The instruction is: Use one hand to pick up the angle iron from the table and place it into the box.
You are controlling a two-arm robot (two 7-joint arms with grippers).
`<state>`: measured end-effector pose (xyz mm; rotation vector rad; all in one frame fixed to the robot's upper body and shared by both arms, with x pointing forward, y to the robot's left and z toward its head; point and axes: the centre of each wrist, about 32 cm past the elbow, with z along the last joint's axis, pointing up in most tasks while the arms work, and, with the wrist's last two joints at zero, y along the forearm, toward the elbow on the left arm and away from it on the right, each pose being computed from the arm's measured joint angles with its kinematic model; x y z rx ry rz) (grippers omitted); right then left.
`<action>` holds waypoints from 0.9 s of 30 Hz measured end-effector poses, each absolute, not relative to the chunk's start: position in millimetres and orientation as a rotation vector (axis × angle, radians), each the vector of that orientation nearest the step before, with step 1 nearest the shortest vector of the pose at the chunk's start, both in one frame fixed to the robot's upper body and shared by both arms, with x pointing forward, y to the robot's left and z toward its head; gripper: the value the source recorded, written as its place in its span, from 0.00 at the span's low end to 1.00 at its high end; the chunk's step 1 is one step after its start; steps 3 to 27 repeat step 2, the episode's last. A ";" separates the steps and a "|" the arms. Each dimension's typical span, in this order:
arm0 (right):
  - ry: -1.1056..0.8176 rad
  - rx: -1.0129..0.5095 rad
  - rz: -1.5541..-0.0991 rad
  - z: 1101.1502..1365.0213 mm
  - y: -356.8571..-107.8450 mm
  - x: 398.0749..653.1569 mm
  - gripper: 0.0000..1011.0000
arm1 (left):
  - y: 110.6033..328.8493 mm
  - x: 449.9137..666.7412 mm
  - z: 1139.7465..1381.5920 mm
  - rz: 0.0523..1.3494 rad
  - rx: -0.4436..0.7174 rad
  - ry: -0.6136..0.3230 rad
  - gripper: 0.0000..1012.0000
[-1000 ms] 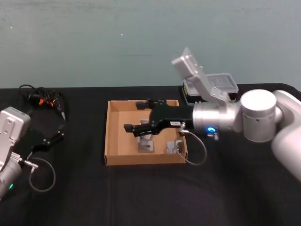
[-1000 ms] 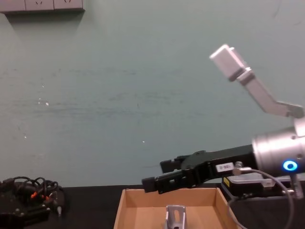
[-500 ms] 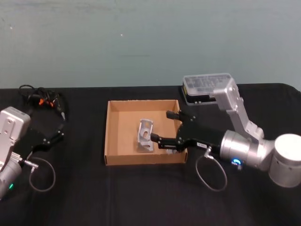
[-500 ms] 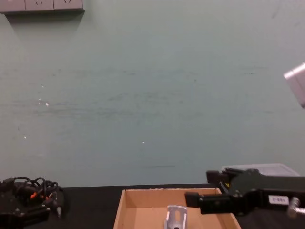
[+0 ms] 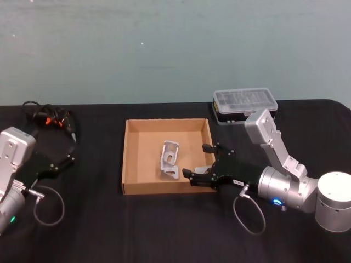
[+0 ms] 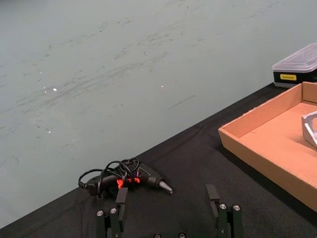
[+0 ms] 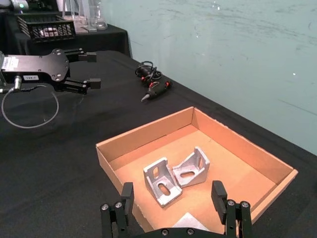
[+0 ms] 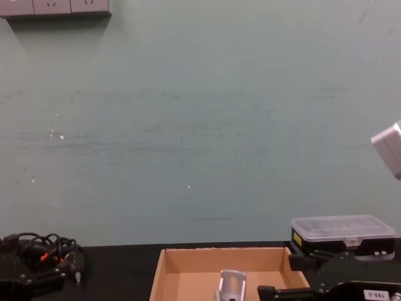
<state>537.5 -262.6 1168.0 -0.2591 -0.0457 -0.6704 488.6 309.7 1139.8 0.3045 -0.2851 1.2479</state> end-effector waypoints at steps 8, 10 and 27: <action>-0.046 -0.258 -0.670 1167.9 -262.6 537.4 0.99 | 309.7 488.6 1139.8 1.248 0.304 -0.285 0.99; -0.046 -0.258 -0.670 1167.9 -262.6 537.4 0.99 | 309.7 488.6 1139.8 1.248 0.304 -0.285 0.99; -0.046 -0.258 -0.670 1167.9 -262.6 537.4 0.99 | 309.7 488.6 1139.8 1.248 0.304 -0.285 0.99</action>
